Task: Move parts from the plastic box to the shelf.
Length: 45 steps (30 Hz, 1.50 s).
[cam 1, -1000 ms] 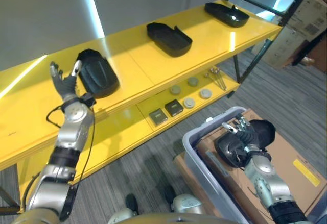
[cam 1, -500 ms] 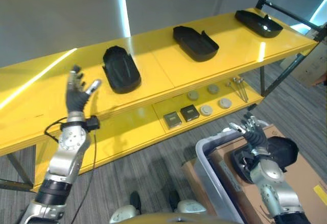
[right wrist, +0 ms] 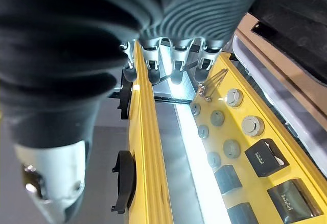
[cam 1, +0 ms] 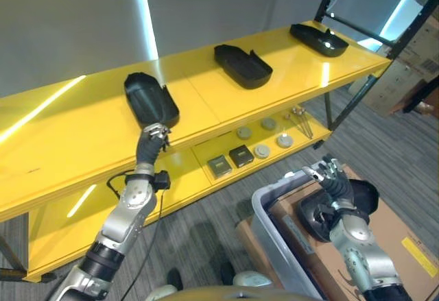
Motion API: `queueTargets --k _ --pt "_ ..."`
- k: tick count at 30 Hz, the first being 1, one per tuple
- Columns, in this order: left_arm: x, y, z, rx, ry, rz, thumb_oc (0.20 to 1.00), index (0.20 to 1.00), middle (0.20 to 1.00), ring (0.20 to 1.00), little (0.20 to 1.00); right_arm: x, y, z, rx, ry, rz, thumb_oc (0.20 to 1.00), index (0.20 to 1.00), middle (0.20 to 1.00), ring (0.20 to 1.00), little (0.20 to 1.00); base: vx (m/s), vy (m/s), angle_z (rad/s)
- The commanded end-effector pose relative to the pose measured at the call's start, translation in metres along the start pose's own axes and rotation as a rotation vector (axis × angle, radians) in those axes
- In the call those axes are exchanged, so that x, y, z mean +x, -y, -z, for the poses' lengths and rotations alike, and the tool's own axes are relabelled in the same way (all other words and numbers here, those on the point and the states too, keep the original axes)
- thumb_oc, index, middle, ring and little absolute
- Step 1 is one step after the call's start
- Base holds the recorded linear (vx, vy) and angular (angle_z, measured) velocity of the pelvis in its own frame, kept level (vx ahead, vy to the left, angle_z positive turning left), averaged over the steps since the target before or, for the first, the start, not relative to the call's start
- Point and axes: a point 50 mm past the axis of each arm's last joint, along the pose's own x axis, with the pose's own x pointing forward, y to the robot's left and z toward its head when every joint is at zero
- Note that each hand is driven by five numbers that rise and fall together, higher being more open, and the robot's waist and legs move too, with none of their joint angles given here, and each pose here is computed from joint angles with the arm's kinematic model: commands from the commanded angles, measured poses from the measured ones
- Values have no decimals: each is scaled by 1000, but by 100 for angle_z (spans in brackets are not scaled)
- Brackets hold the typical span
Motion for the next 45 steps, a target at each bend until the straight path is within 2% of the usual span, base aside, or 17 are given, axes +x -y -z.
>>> queueTargets --k 1,6,14,30,45 --pt "16 -3 -17 30 99 -59 200 200 200 200 200 6 4 -14 -10 72 -4 1000 1000 1000 1000 1000 0 0 0" --pt "21 -14 -11 51 73 -163 200 200 200 200 200 6 5 -10 -18 59 -7 1000 1000 1000 1000 1000 0 0 0" --pt "28 -18 0 70 35 -225 200 200 200 200 200 8 3 -8 -32 46 -31 1000 1000 1000 1000 1000 0 0 0" --pt "37 16 15 52 -20 -196 200 200 200 200 200 9 -13 2 -47 12 -69 1000 1000 1000 1000 1000 21 -21 -4" --pt "47 -3 24 107 -52 -338 200 200 200 200 200 9 -6 10 -76 -18 -83 1000 1000 1000 1000 1000 28 -5 -4"
